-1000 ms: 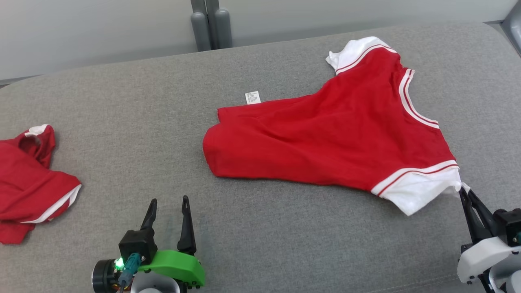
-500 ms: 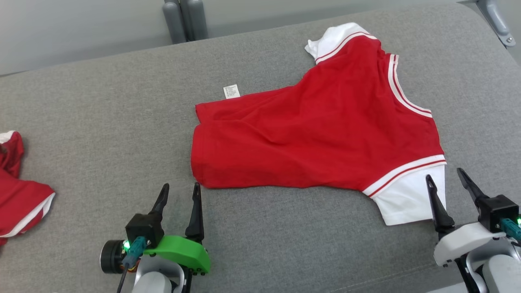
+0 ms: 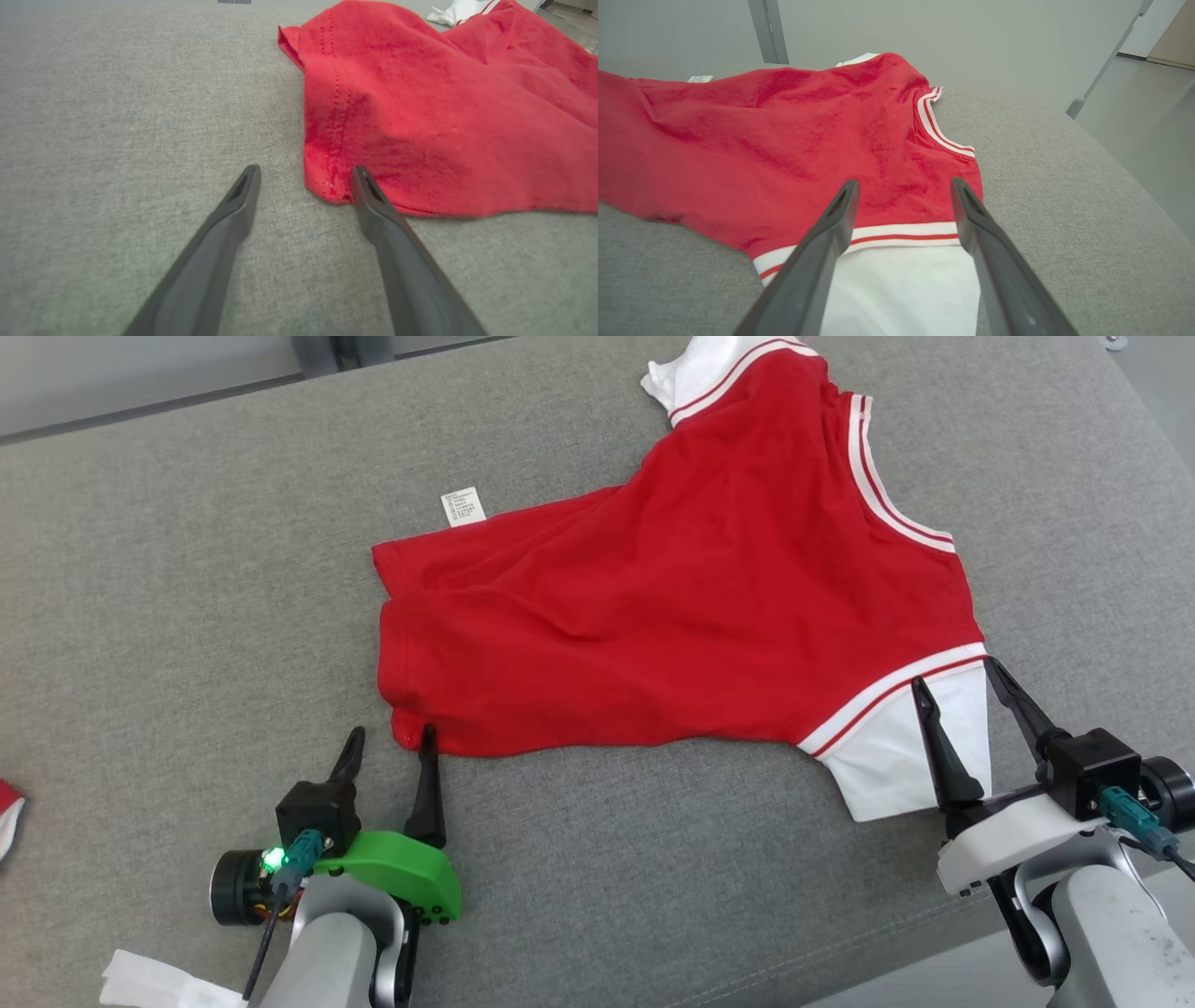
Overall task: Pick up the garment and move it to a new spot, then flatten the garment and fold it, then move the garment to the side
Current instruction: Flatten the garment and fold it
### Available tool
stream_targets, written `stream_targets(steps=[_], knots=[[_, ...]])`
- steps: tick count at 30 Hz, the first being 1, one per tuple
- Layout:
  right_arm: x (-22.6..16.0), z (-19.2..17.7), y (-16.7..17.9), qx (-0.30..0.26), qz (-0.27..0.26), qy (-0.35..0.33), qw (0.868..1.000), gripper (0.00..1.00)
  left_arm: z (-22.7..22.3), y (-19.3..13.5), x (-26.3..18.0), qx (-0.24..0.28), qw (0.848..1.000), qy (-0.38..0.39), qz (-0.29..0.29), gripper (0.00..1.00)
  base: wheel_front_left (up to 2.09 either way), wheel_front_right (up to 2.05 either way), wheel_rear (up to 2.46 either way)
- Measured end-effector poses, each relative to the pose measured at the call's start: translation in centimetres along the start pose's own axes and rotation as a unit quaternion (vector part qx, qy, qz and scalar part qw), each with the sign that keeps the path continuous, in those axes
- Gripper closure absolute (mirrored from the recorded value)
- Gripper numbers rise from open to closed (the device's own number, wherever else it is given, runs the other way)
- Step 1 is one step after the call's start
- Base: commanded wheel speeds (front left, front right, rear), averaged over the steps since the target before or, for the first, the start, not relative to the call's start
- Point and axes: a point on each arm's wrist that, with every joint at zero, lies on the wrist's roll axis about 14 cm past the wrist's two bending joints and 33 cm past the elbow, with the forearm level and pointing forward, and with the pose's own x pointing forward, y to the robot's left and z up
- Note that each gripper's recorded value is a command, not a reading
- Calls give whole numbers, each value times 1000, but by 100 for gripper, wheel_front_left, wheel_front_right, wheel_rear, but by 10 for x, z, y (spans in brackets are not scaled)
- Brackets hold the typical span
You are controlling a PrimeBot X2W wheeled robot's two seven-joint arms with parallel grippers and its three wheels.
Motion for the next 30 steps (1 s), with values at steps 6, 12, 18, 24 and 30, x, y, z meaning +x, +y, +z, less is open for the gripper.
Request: stream_targets(steps=[6,12,18,24,30], knots=[[1,-5,-5,1,-10,9,1000,0,-5,-12,13,4,1000,6,-22,0,0,0,0],[5,-5,-1,5,-5,7,1000,0,-4,-18,9,7,999,5,-32,100,0,0,0],[13,3,13,13,13,-8,1000,0,10,0,-7,-5,1000,-17,7,100,0,0,0],[15,5,35,29,38,-14,999,0,26,33,-37,-6,996,-47,70,100,0,0,0],[20,16,65,47,70,-32,996,0,34,68,-71,-5,989,-64,133,100,0,0,0]])
